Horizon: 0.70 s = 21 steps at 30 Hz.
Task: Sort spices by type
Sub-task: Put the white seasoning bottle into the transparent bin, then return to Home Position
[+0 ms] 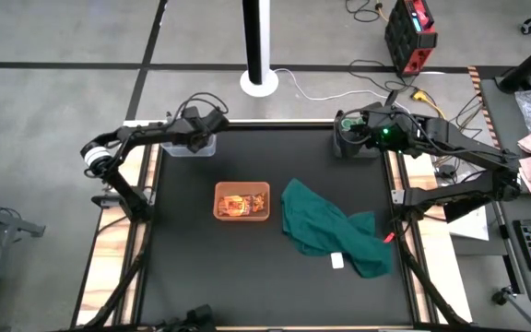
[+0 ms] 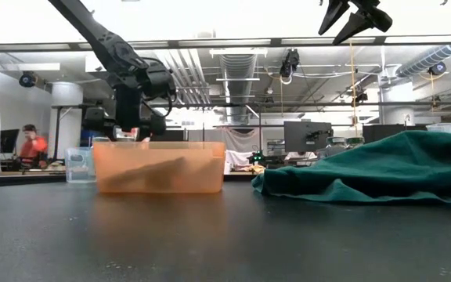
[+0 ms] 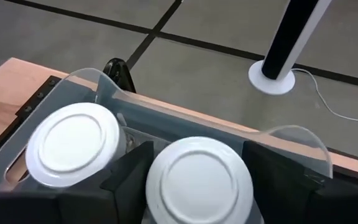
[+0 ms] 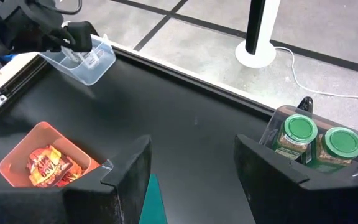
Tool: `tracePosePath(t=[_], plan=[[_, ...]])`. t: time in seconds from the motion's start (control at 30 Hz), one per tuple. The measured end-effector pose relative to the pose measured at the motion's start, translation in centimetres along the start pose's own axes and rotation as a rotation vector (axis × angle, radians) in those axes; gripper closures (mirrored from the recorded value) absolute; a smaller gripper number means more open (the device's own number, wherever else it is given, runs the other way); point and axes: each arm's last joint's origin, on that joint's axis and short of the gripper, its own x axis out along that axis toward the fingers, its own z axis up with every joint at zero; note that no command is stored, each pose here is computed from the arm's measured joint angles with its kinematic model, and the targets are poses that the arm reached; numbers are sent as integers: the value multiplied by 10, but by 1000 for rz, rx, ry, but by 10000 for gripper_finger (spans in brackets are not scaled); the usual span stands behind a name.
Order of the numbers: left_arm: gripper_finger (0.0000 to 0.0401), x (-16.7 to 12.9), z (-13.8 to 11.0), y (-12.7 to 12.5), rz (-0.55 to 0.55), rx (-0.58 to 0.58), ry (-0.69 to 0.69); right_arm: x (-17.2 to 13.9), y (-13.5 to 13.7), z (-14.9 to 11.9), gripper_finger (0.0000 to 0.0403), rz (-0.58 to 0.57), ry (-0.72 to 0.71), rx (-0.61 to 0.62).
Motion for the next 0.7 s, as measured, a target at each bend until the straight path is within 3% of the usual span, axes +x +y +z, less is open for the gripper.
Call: tracePosePath(t=[0.7], plan=[[159,-13,13,5,-44,71,-16,0,0,0,186,-12,-11,-2]])
